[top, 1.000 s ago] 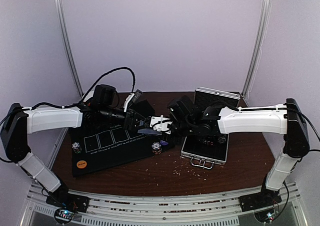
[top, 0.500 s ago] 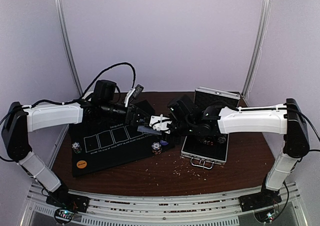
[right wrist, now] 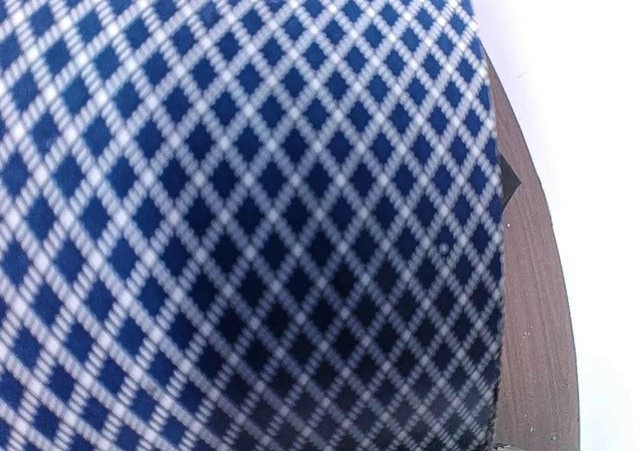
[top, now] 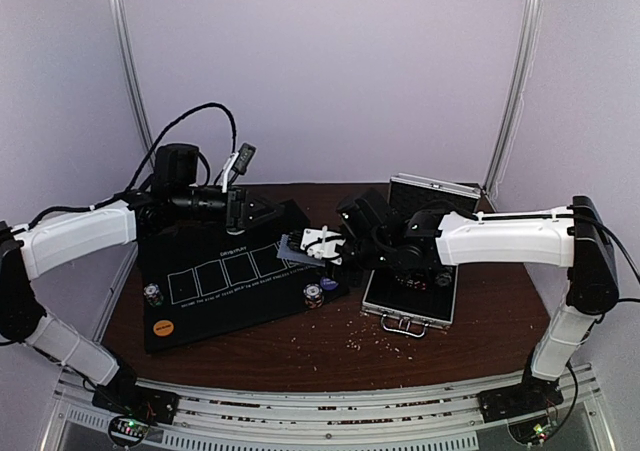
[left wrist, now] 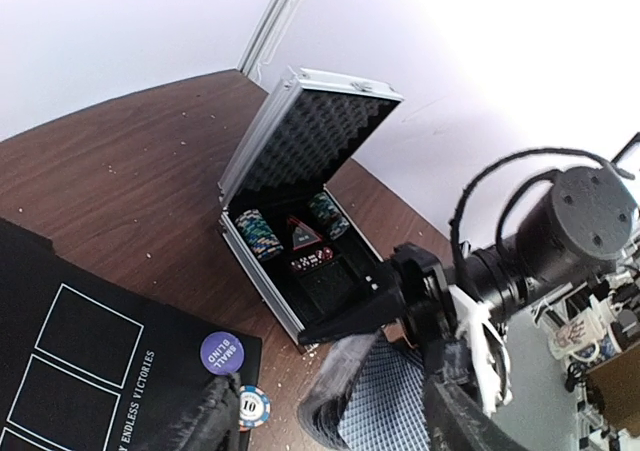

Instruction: Distribute texas hold em gaming equipment

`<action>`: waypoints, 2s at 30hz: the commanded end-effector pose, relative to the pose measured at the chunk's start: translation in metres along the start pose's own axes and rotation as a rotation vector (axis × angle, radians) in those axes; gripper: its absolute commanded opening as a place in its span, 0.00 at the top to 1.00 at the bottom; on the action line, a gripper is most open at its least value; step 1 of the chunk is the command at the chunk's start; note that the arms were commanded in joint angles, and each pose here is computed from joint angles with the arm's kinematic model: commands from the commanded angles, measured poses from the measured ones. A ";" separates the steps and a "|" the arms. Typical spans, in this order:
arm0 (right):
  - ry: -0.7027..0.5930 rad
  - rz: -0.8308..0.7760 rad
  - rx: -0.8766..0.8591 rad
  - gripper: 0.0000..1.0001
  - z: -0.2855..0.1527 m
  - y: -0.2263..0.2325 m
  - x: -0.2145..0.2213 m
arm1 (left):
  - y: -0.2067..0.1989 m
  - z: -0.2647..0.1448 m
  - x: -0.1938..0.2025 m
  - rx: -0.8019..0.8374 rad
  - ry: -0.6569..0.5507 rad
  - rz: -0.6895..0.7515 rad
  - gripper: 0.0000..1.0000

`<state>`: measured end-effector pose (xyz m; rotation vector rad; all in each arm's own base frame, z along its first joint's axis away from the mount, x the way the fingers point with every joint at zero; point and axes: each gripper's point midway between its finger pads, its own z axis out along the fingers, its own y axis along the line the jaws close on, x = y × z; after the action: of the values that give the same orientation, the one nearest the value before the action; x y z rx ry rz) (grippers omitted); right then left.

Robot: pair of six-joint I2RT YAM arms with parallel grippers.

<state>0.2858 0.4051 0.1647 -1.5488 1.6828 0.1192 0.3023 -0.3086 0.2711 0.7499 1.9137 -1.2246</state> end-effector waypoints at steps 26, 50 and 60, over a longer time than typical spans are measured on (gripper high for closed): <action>-0.002 0.011 0.032 0.57 -0.001 -0.010 -0.003 | -0.019 0.015 0.039 0.123 0.088 -0.162 0.90; 0.049 0.043 0.063 0.58 -0.002 -0.018 0.020 | -0.022 -0.019 0.005 0.072 -0.019 -0.073 1.00; 0.038 0.053 0.066 0.58 -0.004 -0.021 0.020 | -0.014 -0.028 -0.002 0.057 -0.045 -0.086 1.00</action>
<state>0.3013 0.3876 0.1557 -1.5068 1.7414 0.0656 0.2761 -0.2955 0.2645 0.6737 1.9782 -1.3646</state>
